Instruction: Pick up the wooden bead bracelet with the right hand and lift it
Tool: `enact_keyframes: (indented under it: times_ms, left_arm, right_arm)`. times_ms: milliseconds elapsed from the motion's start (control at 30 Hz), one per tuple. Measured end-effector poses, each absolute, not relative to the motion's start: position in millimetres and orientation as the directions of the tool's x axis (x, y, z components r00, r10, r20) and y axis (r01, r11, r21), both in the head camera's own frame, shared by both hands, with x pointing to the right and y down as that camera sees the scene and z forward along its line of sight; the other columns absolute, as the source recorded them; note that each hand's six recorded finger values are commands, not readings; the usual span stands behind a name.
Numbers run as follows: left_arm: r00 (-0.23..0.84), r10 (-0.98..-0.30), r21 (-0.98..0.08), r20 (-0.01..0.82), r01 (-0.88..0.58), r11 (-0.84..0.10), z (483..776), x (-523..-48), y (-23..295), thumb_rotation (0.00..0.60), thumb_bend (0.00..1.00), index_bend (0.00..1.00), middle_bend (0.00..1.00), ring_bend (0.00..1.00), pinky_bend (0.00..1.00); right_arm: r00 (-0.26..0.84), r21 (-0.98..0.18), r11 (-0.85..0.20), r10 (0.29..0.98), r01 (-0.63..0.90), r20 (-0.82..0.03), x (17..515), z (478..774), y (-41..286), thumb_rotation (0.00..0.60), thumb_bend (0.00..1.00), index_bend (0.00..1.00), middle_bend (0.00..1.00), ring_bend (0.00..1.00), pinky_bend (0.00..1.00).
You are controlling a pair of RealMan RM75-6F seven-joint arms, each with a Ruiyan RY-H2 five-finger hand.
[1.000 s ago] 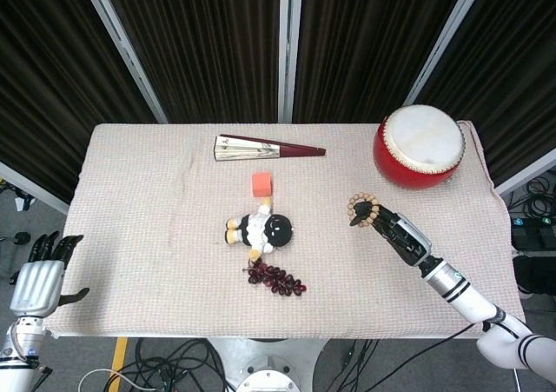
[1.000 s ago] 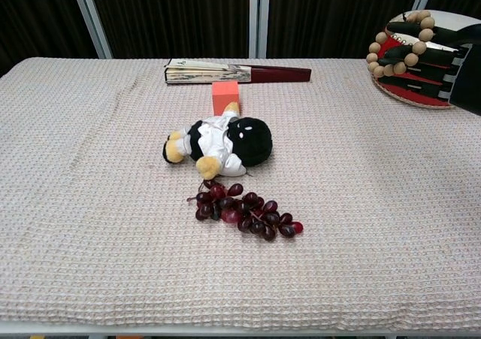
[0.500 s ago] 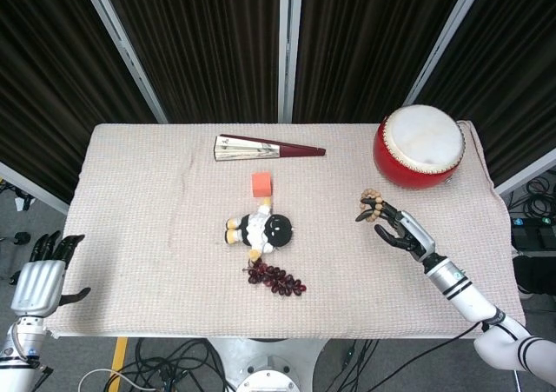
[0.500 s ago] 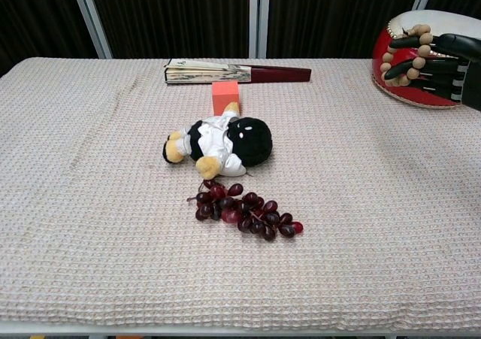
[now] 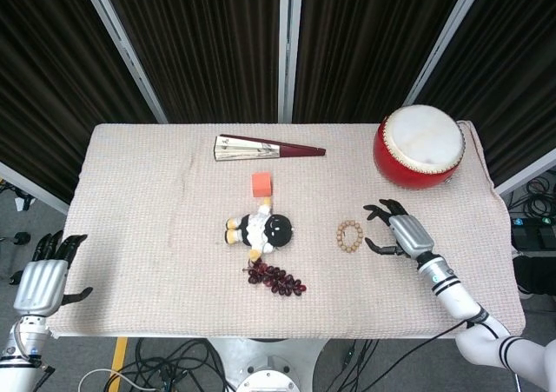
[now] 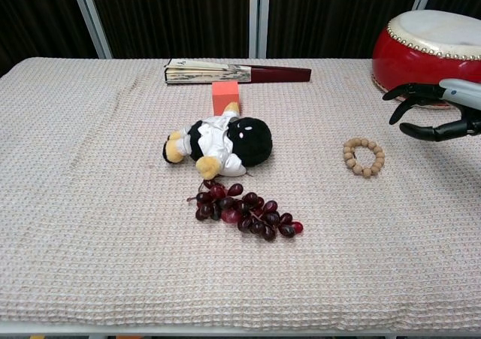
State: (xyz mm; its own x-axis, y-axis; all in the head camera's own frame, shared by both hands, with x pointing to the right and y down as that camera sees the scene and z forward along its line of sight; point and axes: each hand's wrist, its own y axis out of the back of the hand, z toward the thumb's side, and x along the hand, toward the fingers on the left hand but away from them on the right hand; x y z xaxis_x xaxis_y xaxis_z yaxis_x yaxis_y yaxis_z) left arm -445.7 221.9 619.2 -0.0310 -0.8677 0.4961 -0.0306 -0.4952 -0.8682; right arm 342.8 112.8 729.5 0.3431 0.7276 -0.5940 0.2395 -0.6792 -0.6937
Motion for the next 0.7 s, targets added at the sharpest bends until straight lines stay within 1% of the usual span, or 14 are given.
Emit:
enact_keyframes:
  times_ms: [33,100,167,200,300,367,400,533,600,700]
  left_arm:
    - [-0.035,-0.868,-0.869,0.495,-0.032,-0.494,619,-447,222,0.6,0.0,0.14,0.15,0.01,0.02]
    - [-0.042,-0.868,-0.869,0.494,-0.032,-0.493,619,-449,223,0.6,0.0,0.14,0.15,0.01,0.02]
    - [-0.05,-0.868,-0.869,0.494,-0.035,-0.493,620,-452,224,0.6,0.0,0.14,0.15,0.01,0.02]
    - [-0.053,-0.868,-0.87,0.494,-0.035,-0.493,620,-453,224,0.6,0.0,0.14,0.15,0.01,0.02]
    - [-0.058,-0.871,-0.873,0.488,-0.035,-0.487,621,-455,225,0.6,0.0,0.14,0.15,0.01,0.02]
    - [-0.061,-0.876,-0.878,0.479,-0.034,-0.477,621,-456,224,0.6,0.0,0.14,0.15,0.01,0.02]
    - [-0.061,-0.878,-0.881,0.474,-0.034,-0.473,621,-456,224,0.6,0.0,0.14,0.15,0.01,0.02]
    - [-0.053,-0.89,-0.892,0.452,-0.03,-0.451,620,-454,223,0.6,0.0,0.14,0.15,0.01,0.02]
    - [-0.047,-0.899,-0.9,0.436,-0.028,-0.435,618,-452,222,0.6,0.0,0.14,0.15,0.01,0.02]
    - [-0.035,-0.913,-0.913,0.407,-0.024,-0.407,616,-450,221,0.6,0.0,0.14,0.15,0.01,0.02]
  right_arm:
    - [0.337,-0.719,-0.668,0.733,0.19,-0.591,343,730,113,0.298,0.29,0.0,0.11,0.0,0.0]
    - [0.322,-0.772,-0.629,0.751,0.087,-0.576,343,729,113,0.311,0.29,0.0,0.08,0.0,0.0]
    - [0.308,-0.809,-0.587,0.776,0.031,-0.551,345,723,114,0.335,0.29,0.0,0.07,0.0,0.0]
    - [0.299,-0.829,-0.559,0.794,0.016,-0.529,346,717,115,0.359,0.29,0.0,0.07,0.0,0.0]
    - [0.272,-0.86,-0.509,0.833,0.038,-0.481,354,695,122,0.425,0.29,0.0,0.09,0.0,0.0]
    - [0.251,-0.873,-0.482,0.856,0.071,-0.452,364,677,127,0.448,0.29,0.0,0.1,0.0,0.0]
    - [0.234,-0.883,-0.461,0.871,0.09,-0.431,372,664,132,0.464,0.29,0.0,0.1,0.0,0.0]
    - [0.163,-0.913,-0.391,0.914,0.114,-0.372,406,619,149,0.496,0.29,0.0,0.11,0.0,0.0]
    - [0.127,-0.925,-0.359,0.93,0.124,-0.344,420,599,160,0.501,0.29,0.0,0.11,0.0,0.0]
    - [0.096,-0.936,-0.317,0.947,0.153,-0.305,433,576,175,0.507,0.29,0.0,0.11,0.0,0.0]
